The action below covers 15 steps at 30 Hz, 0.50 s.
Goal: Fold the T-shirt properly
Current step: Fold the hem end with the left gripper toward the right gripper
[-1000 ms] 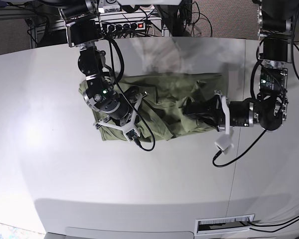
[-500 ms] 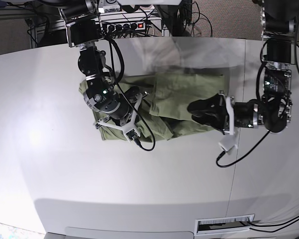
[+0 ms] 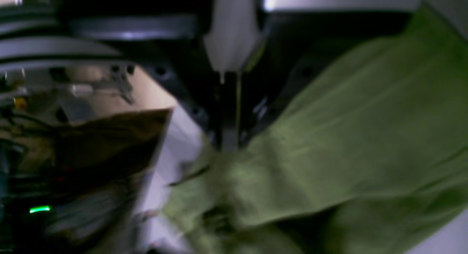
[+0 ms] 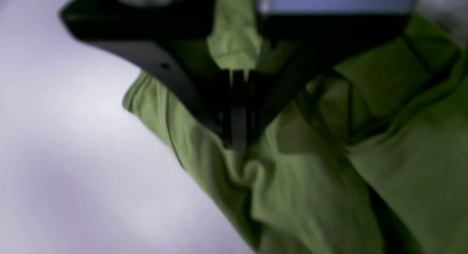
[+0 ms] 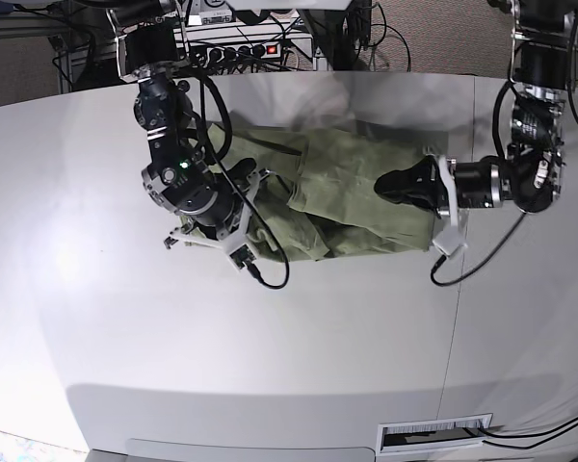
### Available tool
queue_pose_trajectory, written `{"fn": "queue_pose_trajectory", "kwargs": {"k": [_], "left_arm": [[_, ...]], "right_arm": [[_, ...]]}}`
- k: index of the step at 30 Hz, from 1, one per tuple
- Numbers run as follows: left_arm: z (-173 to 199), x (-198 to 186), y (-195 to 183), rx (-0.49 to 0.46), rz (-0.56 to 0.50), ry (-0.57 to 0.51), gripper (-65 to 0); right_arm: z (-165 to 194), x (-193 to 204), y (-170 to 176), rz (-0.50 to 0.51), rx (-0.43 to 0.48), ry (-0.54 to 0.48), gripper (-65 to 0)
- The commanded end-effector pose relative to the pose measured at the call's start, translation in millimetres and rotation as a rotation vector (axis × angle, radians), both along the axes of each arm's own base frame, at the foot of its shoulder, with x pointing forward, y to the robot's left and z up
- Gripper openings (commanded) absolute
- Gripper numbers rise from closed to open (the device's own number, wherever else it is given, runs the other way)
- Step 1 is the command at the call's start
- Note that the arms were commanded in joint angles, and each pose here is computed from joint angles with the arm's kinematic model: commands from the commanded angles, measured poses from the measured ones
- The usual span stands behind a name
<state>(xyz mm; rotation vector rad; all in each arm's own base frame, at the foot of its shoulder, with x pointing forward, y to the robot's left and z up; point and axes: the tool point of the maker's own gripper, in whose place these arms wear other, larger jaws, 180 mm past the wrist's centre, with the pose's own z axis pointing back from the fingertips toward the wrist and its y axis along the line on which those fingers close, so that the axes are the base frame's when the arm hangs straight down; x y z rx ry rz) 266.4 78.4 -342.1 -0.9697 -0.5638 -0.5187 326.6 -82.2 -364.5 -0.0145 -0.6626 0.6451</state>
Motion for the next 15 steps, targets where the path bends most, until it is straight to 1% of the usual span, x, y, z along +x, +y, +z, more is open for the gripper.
{"fn": "queue_pose_trajectory", "kwargs": {"k": [1, 4, 7, 9, 10, 13, 15], "left_arm": [[12, 10, 3, -0.016, 0.020, -0.052, -65.0], [1, 12, 8, 0.045, 0.035, -0.064, -65.0], [-9, 12, 14, 0.117, 0.030, -0.070, -65.0], [-17, 15, 21, 0.183, 0.037, -0.085, -65.0], [-22, 18, 26, 0.222, 0.049, -0.102, -65.0], [-35, 31, 44, 0.337, 0.134, -0.113, -65.0], [-39, 31, 47, 0.371, 0.128, -0.120, -65.0]], "right_arm": [[14, 9, -2, -0.009, 0.003, -0.038, -65.0], [15, 4, -13, -0.037, -0.031, -0.007, -54.1], [19, 0, -16, -0.045, -0.024, -0.014, -53.3], [24, -6, -12, -0.042, 0.003, -0.020, -53.3], [28, -9, -11, -0.040, 0.018, -0.029, -53.3], [40, -18, -10, -0.043, 0.043, -0.066, -53.3], [45, -24, -12, -0.049, 0.055, -0.089, -53.3]]}}
